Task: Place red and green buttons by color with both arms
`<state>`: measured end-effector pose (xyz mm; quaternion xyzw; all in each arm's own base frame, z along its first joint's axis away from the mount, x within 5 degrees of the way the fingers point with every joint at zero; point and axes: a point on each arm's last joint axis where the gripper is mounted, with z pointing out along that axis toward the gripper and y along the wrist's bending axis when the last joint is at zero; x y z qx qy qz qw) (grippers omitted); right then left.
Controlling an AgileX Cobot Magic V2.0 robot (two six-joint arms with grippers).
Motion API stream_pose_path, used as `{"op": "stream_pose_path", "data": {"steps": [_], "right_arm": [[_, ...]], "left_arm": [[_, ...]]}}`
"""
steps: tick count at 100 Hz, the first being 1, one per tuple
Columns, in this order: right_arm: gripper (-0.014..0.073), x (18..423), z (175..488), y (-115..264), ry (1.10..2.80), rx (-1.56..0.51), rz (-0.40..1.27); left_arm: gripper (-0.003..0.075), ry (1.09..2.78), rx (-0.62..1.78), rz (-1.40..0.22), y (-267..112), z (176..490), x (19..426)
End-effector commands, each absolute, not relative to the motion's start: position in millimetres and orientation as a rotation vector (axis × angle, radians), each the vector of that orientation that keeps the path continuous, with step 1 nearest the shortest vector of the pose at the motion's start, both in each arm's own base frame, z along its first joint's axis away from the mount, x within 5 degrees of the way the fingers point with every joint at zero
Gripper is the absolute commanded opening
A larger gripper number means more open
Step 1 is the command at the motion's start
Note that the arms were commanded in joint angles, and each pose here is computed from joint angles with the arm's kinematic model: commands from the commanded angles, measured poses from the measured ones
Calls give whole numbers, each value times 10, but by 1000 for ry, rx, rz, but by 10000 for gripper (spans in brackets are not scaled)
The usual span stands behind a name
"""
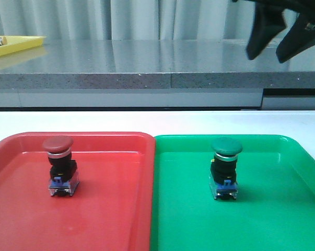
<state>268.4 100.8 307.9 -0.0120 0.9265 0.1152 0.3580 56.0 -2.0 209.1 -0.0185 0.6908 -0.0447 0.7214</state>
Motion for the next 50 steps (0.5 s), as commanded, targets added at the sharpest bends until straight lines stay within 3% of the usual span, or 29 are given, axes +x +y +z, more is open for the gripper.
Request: {"op": "stream_pose_path", "data": {"steps": [1, 8, 50], "right_arm": [[48, 2573, 3335, 829, 2233, -23, 300], [-72, 2498, 3365, 698, 2184, -10, 280], [-60, 1952, 3368, 101, 1939, 105, 139]], "left_arm": [[-20, 1435, -47, -108, -17, 2130, 533], [-20, 1435, -47, -108, -17, 2130, 533], [-20, 1435, -47, -108, -17, 2130, 533]]}}
